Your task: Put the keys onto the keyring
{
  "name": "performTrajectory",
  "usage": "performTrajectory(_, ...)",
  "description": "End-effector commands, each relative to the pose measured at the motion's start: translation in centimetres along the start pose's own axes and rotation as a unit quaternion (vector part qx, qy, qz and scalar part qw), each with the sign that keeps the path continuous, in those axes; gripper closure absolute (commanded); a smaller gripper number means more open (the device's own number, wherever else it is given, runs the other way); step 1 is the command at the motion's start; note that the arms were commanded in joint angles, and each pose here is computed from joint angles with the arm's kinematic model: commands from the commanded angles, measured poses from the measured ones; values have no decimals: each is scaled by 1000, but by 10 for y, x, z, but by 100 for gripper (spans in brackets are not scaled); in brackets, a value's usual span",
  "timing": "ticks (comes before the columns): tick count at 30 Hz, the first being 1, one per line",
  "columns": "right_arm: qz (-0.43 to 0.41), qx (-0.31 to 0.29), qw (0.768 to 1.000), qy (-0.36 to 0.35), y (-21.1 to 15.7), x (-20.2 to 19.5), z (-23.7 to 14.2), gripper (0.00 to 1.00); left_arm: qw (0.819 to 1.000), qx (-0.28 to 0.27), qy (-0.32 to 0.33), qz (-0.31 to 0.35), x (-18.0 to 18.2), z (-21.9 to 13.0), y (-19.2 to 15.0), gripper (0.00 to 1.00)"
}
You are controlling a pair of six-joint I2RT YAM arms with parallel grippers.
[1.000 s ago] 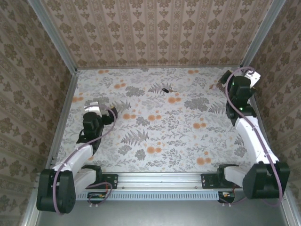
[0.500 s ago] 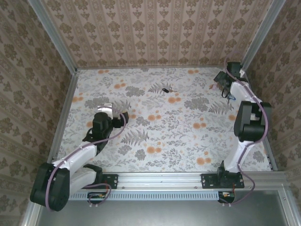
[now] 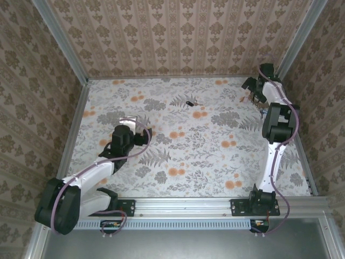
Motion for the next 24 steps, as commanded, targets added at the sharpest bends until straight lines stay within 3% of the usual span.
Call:
performTrajectory(1,-14,57,998,-35,-22,-13,18,4,1000,-7,10,12,1,0,9,0)
performTrajectory(6,-35,76,996,-35,-30,-10,9,4,1000,-4,12,14,1,0,8,0)
performTrajectory(15,-46,134,990,25,-70,3,-31,3,1000,-1,-1,27,-9,2,9,0)
performTrajectory(19,-23,171,983,62,-113,9,-56,4,1000,4,-2,28,-9,4,9,0)
performTrajectory(24,-98,192,976,21,-179,11,-77,4,1000,7,-3,30,-10,5,8,0)
Point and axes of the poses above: each hand's point on the last joint's axis, 136 mm out from that joint toward the fingers, its own z axis out along the fingers, its own x axis along the line the jaws close on, y = z × x, the point moved 7 cm from there along -z, back along the fingers, and after that the axes turned 11 degrees about z, right-handed, at the moved point
